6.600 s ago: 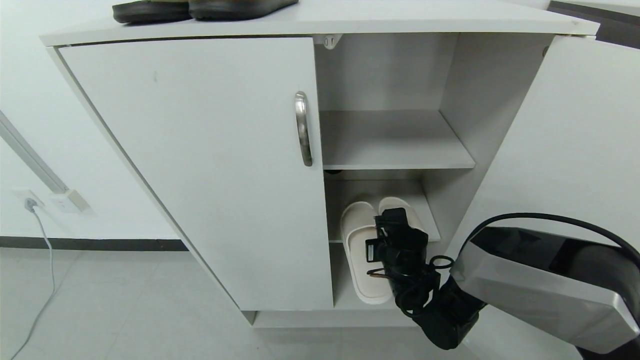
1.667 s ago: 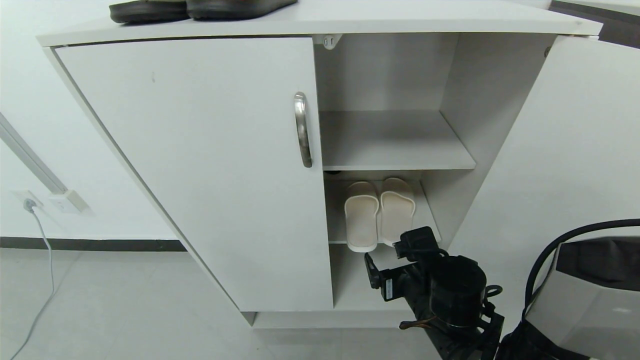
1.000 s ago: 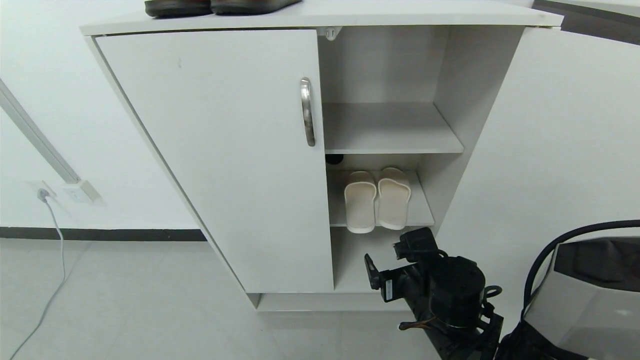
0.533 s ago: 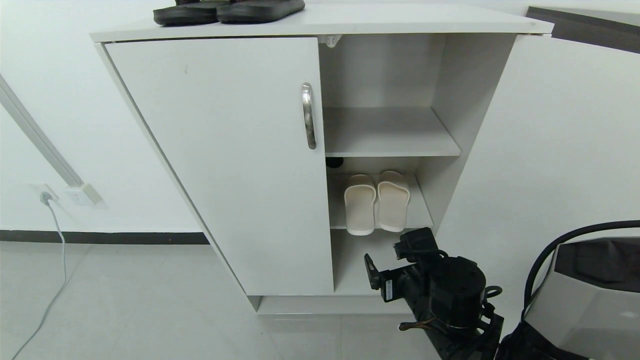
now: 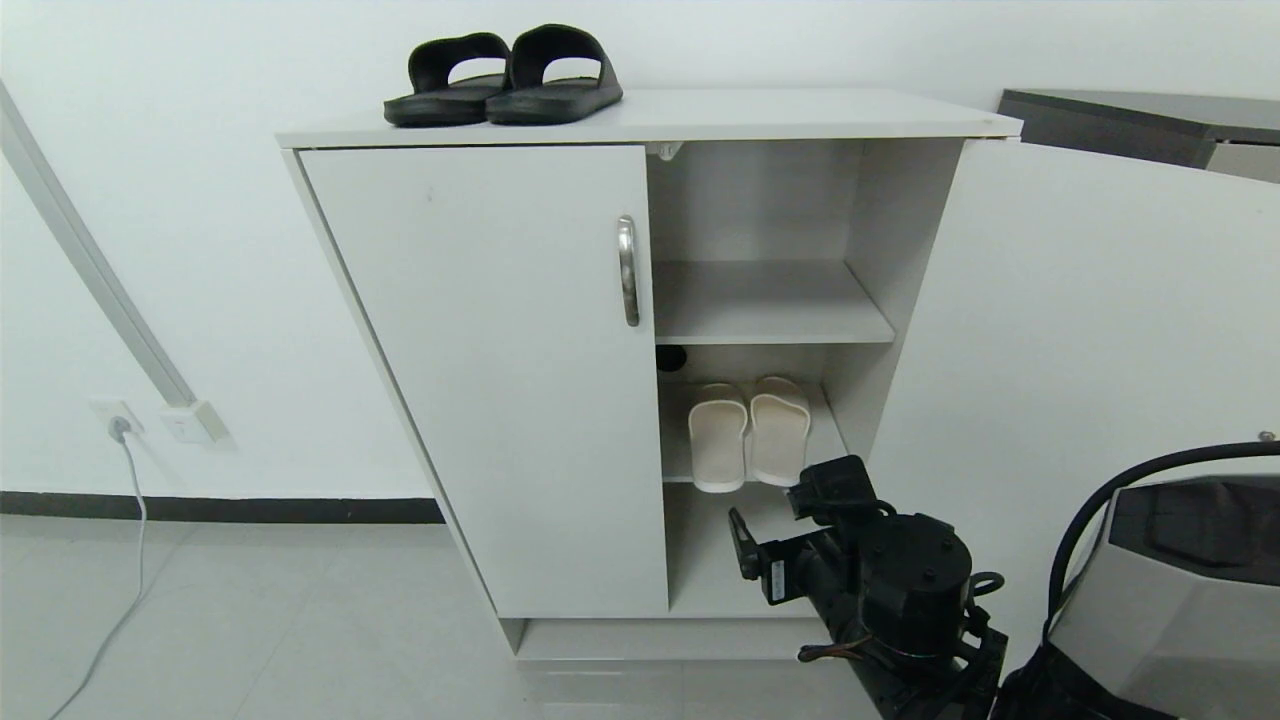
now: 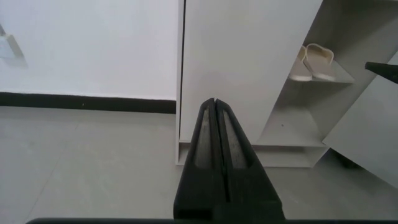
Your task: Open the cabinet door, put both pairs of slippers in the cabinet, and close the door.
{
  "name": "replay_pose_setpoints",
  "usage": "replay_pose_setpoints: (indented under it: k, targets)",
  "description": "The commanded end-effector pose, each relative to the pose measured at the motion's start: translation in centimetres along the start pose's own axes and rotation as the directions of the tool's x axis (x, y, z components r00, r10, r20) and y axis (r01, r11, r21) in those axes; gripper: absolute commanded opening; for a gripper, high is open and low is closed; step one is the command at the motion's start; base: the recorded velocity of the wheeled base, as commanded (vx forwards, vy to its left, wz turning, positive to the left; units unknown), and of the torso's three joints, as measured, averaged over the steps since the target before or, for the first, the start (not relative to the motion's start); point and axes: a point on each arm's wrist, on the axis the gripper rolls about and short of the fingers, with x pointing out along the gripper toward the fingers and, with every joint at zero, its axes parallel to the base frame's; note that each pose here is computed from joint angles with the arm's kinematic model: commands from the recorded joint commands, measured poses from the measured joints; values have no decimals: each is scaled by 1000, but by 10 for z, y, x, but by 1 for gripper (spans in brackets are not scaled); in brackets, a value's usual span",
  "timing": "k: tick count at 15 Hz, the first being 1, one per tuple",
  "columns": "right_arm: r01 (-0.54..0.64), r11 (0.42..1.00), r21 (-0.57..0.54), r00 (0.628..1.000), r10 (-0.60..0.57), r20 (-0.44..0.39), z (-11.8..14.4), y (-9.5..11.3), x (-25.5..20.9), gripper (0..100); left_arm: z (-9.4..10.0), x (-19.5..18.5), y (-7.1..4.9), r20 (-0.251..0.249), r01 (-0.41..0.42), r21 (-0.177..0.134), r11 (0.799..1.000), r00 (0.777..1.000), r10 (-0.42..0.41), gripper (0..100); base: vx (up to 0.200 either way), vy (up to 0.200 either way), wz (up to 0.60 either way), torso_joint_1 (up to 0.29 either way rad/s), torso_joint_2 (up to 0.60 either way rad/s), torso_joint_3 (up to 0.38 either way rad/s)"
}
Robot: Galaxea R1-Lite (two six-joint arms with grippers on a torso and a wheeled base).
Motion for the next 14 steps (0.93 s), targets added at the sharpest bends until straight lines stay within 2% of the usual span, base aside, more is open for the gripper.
replay_pose_setpoints:
  k: [1, 4, 14]
  targets:
    - [-1, 1000, -3, 1000, 1, -4, -2, 0, 0, 100, 0, 0, 0, 0, -2, -2, 1000, 1000, 2, 0, 0, 0, 0, 7, 7, 203]
    - [1, 1000, -3, 1000, -1, -4, -2, 0, 0, 100, 0, 0, 0, 0, -2, -4, 1000, 1000, 2, 0, 0, 0, 0, 2, -2, 111]
    - [-1, 1000, -4, 1000, 1, -6, -2, 0, 0, 100, 0, 0, 0, 0, -2, -4, 1000, 1000, 2, 0, 0, 0, 0, 0, 0, 0]
